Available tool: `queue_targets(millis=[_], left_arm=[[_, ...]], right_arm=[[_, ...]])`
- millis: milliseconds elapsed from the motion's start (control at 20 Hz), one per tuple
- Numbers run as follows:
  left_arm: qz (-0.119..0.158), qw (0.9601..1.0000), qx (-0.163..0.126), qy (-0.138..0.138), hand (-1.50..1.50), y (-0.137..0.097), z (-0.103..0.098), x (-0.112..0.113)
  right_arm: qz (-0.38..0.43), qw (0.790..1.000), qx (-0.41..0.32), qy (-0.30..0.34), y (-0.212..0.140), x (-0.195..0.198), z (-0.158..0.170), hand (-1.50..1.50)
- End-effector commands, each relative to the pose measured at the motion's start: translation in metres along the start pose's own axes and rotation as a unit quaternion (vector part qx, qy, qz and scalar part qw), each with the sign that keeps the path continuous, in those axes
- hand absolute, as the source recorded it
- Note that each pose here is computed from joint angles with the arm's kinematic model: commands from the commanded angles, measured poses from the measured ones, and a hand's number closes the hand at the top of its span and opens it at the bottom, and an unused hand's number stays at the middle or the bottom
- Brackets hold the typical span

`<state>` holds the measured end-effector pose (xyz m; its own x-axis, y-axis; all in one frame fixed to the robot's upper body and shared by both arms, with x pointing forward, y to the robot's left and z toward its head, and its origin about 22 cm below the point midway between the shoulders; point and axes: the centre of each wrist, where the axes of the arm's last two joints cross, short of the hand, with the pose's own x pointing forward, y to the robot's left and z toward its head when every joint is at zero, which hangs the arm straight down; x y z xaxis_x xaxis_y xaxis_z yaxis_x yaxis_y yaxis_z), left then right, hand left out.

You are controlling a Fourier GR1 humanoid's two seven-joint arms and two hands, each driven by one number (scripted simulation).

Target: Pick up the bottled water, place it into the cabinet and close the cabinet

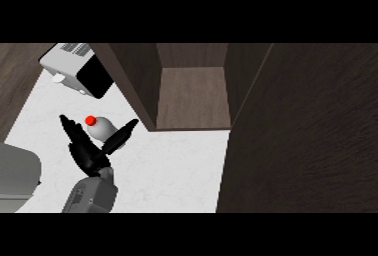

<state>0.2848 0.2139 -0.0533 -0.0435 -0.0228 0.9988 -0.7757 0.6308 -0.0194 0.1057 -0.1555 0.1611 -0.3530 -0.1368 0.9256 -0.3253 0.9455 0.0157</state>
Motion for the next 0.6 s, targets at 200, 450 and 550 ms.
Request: queue_targets(millis=[200, 450, 550], left_arm=[[-0.004, 0.9998, 0.015, 0.013, -1.5, 0.006, 0.002, -0.035], [0.007, 0.9996, 0.029, 0.003, -1.5, 0.026, 0.005, -0.063], [0.007, 0.9996, 0.029, 0.0, -1.5, 0.0, -0.001, -0.053]], right_arm=[[0.04, 0.999, 0.004, -0.023, -0.009, 0.028, 0.008, -1.5], [0.019, 1.0, -0.011, -0.022, -0.001, 0.03, 0.01, -1.5], [0.029, 0.999, -0.006, -0.03, 0.0, 0.022, 0.007, -1.5]])
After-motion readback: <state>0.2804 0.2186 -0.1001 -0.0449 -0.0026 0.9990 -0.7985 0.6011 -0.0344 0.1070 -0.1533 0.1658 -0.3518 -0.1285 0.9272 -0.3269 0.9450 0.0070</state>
